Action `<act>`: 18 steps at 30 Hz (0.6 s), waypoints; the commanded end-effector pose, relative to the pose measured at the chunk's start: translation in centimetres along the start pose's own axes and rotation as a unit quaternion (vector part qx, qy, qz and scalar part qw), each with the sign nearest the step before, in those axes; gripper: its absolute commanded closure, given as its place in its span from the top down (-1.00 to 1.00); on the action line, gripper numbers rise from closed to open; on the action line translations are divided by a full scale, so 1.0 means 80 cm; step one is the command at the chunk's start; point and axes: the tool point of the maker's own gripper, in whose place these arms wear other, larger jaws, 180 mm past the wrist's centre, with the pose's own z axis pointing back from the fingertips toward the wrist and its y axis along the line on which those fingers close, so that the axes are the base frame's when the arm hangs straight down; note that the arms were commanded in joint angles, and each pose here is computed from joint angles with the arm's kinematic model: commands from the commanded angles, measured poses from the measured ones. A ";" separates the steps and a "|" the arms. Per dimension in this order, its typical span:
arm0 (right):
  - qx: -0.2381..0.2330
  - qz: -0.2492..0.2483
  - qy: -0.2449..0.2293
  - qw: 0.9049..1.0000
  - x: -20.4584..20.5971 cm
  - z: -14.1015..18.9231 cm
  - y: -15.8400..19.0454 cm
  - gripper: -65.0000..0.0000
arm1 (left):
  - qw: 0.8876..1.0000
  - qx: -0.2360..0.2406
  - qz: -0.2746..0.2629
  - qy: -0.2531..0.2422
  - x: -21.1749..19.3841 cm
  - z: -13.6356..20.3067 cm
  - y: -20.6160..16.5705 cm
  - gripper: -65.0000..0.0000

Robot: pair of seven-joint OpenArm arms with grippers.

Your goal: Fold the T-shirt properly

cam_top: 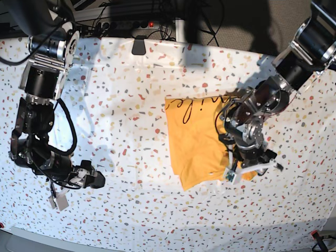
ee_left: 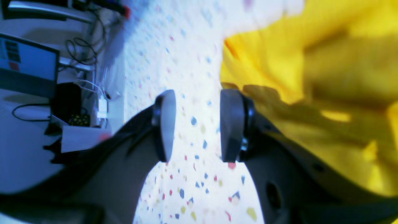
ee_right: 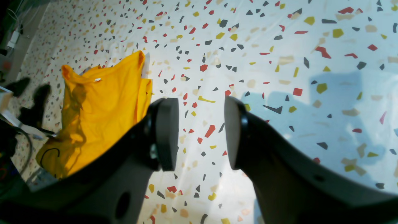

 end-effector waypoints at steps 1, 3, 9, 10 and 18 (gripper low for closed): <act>0.007 0.016 -0.037 0.999 0.036 0.009 0.004 -0.25 | 0.999 0.015 0.026 -0.034 0.033 0.002 0.023 -0.29; 0.009 0.015 -0.039 0.999 0.037 0.009 0.005 -0.25 | 0.997 0.002 0.060 -0.044 0.045 0.005 0.027 -0.29; 0.005 0.010 -0.017 1.000 -0.001 0.011 0.004 -0.25 | 0.986 -0.029 0.164 0.009 0.027 -0.012 0.060 -0.29; 0.003 0.010 -0.011 1.000 -0.013 0.013 0.005 -0.25 | 0.983 -0.036 0.179 0.020 0.019 -0.015 0.064 -0.29; -0.018 0.035 0.014 0.999 -0.091 0.058 0.024 -0.25 | 0.970 -0.066 0.230 0.052 -0.057 0.001 0.080 -0.29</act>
